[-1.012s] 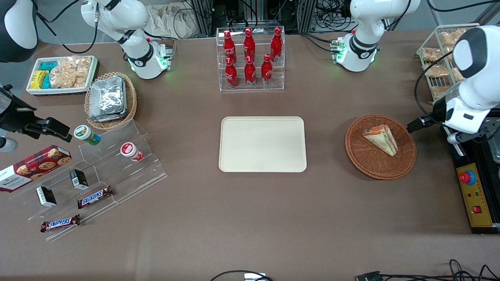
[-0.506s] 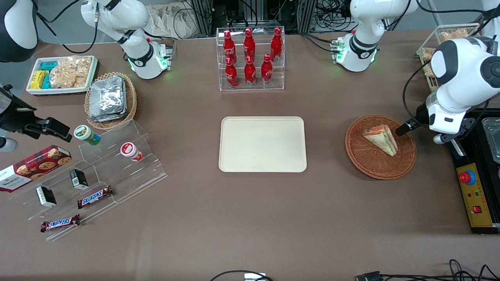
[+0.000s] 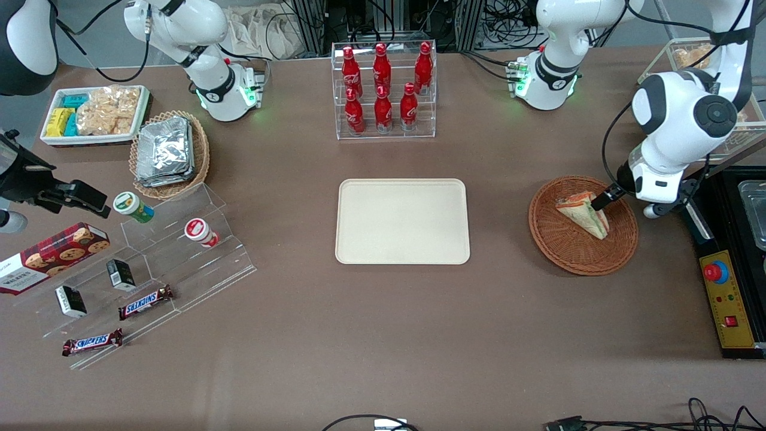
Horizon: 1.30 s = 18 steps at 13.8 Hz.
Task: Place sandwich from basket to tray
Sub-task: 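Lower the open left gripper around the wrapped sandwich and close it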
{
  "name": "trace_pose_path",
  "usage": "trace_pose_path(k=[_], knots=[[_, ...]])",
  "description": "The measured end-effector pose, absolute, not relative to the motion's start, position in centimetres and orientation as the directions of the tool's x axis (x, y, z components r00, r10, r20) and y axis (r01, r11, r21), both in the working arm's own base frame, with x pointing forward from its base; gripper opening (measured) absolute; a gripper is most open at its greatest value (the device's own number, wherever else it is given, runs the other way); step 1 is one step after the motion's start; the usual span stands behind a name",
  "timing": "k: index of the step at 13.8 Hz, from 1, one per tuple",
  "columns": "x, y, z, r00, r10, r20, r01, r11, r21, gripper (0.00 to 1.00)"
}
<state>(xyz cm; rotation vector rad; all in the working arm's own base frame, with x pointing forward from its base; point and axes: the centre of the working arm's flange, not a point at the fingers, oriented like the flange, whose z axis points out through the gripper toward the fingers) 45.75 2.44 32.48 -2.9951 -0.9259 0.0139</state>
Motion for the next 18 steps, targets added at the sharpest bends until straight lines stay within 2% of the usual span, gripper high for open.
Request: trace_pose_path(k=[9, 16, 18], knots=[[44.0, 2.2, 27.9, 0.792, 0.61, 0.021, 0.61, -0.792, 0.011, 1.0], [43.5, 2.1, 24.0, 0.786, 0.617, 0.024, 0.617, -0.787, 0.016, 1.0], [43.4, 2.1, 23.4, 0.784, 0.621, 0.02, 0.621, -0.784, 0.014, 0.95]])
